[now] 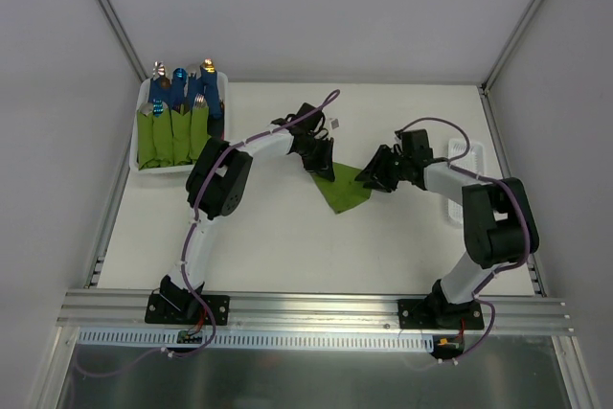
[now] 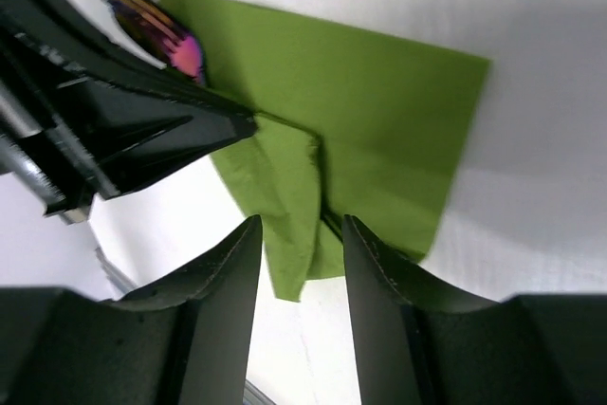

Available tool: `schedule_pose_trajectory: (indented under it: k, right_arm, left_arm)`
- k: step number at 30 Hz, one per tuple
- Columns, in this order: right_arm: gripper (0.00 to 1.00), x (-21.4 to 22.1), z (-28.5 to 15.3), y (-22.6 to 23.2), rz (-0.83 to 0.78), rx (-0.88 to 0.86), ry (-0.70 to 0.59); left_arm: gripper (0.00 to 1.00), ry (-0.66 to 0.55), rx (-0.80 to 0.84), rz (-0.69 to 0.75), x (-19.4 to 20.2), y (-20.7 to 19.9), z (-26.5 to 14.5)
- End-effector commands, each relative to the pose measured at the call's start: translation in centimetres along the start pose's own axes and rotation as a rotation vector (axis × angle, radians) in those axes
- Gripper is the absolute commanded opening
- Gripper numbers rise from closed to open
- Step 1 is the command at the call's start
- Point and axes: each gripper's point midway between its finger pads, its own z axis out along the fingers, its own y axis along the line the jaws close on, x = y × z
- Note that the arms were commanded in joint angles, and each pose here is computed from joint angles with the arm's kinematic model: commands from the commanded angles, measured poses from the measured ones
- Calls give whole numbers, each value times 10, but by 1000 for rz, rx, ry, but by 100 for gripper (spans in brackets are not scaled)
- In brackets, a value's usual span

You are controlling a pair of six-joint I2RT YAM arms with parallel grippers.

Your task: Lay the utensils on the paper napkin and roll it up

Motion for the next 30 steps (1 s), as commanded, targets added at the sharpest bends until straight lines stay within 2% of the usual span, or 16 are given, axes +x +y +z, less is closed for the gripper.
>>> schedule_pose_trajectory:
  k: [1,6,11,21,24,30]
  right_arm:
    - [42,-8,2,45,-32,-186,-35]
    - [40,1,15,71,-68,-238,7]
    - [33,13,37,58,-60,-208,63]
    - [25,43,60,18,-40,-95,116]
    - [23,50,62,12,-1,-76,104]
    - [23,60,63,1,107,-58,37]
  left_arm:
    - [0,77,10,58,16,18,10]
    - [0,81,69,121,12,10,11]
    - [0,97,130,177,13,6,13]
    - [0,110,205,233,8,-1,9]
    - [1,80,221,213,-4,-5,-5]
    - [9,-37,283,49,-44,-23,-56]
